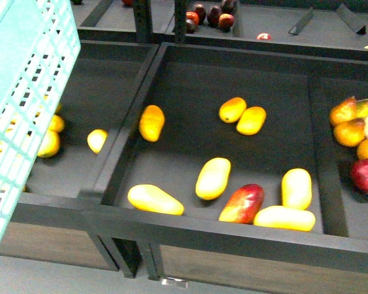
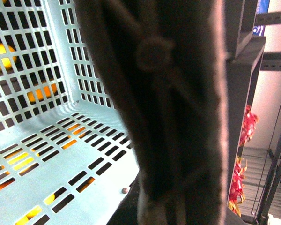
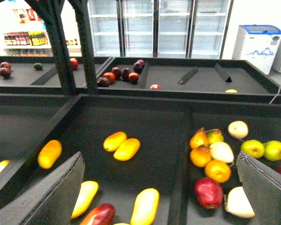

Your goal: Pick mango and avocado into basket

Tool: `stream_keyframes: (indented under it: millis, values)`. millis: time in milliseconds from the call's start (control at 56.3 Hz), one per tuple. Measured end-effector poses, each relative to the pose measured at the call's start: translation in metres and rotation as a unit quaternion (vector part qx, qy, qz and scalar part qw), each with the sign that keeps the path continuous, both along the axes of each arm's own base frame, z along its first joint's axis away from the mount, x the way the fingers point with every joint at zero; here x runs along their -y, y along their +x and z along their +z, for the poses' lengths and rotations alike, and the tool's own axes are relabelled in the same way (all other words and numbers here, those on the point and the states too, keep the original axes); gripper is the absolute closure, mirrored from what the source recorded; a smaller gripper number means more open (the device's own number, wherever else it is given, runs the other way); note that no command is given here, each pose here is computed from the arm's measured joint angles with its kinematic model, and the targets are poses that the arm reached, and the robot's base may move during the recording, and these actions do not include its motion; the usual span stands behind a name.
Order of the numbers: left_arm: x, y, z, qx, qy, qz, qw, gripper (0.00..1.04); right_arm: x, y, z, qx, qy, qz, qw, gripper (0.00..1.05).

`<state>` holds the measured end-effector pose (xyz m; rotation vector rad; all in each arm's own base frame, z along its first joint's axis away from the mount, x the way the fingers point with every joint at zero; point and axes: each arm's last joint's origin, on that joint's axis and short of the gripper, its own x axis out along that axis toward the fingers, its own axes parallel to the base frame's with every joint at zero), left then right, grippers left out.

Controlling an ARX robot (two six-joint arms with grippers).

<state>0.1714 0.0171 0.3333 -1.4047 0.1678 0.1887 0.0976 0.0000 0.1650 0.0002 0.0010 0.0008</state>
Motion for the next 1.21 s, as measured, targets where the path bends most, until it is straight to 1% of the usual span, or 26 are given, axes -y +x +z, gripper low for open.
stream_keyframes:
  millis: [622, 764, 817, 871, 906, 924, 1048, 1101, 1208]
  values:
    - [0.0, 0.0, 0.0, 0.0, 0.003, 0.002, 1.0, 0.99, 0.0, 0.0, 0.0, -0.001, 0.0, 0.003, 1.0, 0.08]
    - [-0.003, 0.001, -0.001, -0.007, 0.014, 0.017, 1.0, 0.99, 0.0, 0.0, 0.0, 0.0, 0.0, 0.003, 1.0, 0.08]
    - [-0.004, 0.005, 0.003, -0.072, 0.051, -0.022, 0.996, 0.99, 0.0, 0.0, 0.0, -0.001, 0.0, 0.002, 1.0, 0.08]
    - [-0.003, 0.014, 0.008, -0.099, 0.085, -0.064, 0.989, 0.99, 0.0, 0.0, 0.0, 0.0, 0.0, 0.0, 1.0, 0.08]
    - [0.0, 0.029, 0.01, -0.1, 0.12, -0.105, 0.982, 0.99, 0.0, 0.0, 0.0, 0.0, 0.0, 0.0, 1.0, 0.08]
    - [0.002, 0.037, 0.009, -0.101, 0.128, -0.115, 0.98, 0.99, 0.0, 0.0, 0.0, 0.0, 0.0, 0.0, 1.0, 0.08]
    - [0.011, 0.079, -0.005, -0.111, 0.177, -0.16, 0.965, 0.99, 0.0, 0.0, 0.0, 0.0, 0.0, 0.0, 1.0, 0.08]
    - [0.017, 0.1, -0.013, -0.115, 0.188, -0.177, 0.959, 0.99, 0.0, 0.0, 0.0, 0.0, 0.0, 0.0, 1.0, 0.08]
    - [0.043, 0.14, -0.026, -0.111, 0.185, -0.245, 0.945, 0.99, 0.0, 0.0, 0.0, 0.0, 0.0, 0.0, 1.0, 0.08]
